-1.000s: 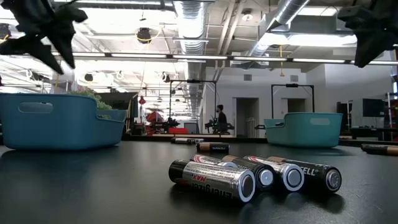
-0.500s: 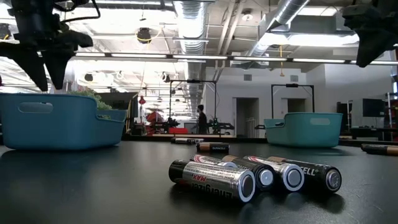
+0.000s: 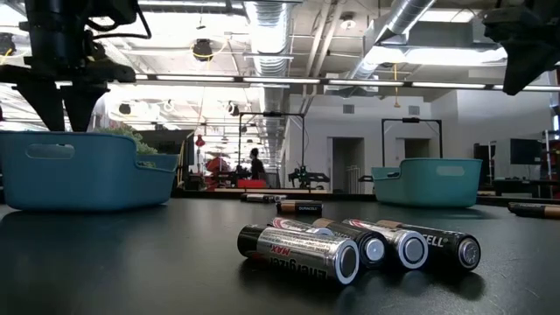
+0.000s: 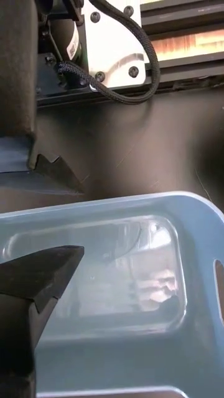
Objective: Sort batteries
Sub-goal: Prepare the bins
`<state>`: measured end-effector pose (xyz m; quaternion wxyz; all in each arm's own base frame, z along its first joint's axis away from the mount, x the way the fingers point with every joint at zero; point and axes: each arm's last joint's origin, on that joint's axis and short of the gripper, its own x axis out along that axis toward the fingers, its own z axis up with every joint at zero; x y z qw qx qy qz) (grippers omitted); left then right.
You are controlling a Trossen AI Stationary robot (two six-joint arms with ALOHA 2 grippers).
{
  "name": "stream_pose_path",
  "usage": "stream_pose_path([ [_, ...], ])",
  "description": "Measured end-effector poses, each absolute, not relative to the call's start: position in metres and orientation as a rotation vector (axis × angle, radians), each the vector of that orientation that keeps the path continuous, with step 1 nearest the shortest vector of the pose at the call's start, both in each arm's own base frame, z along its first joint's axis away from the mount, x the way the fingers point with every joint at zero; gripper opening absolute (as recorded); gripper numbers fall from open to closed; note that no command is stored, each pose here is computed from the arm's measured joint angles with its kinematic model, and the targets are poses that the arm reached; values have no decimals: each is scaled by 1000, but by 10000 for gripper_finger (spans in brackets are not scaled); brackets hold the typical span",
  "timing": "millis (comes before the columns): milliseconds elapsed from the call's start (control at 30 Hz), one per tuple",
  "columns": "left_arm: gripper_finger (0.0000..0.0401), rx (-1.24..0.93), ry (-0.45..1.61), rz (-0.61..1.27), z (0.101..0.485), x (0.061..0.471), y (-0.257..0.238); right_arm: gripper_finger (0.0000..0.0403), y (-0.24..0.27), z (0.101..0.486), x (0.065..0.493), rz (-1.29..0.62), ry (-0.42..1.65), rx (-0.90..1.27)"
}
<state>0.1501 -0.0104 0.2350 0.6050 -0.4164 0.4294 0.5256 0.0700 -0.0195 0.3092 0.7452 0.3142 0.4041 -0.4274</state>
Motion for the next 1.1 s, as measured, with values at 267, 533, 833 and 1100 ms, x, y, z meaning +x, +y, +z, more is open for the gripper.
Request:
stream_pose_path([
  [267,139,-972,1004,1245,231,154,-11,63,-19,309,70,-931,888,681],
  [533,139,-1002,1003,1256,231,154,-12,63,-19,309,70,-930,889,679],
  [833,139,-1012,994,1263,231,154,-12,63,-19,309,70,-930,889,679],
  [1100,139,-1077,976,1244,205,155,-12,63,-19,309,70,-930,889,679],
])
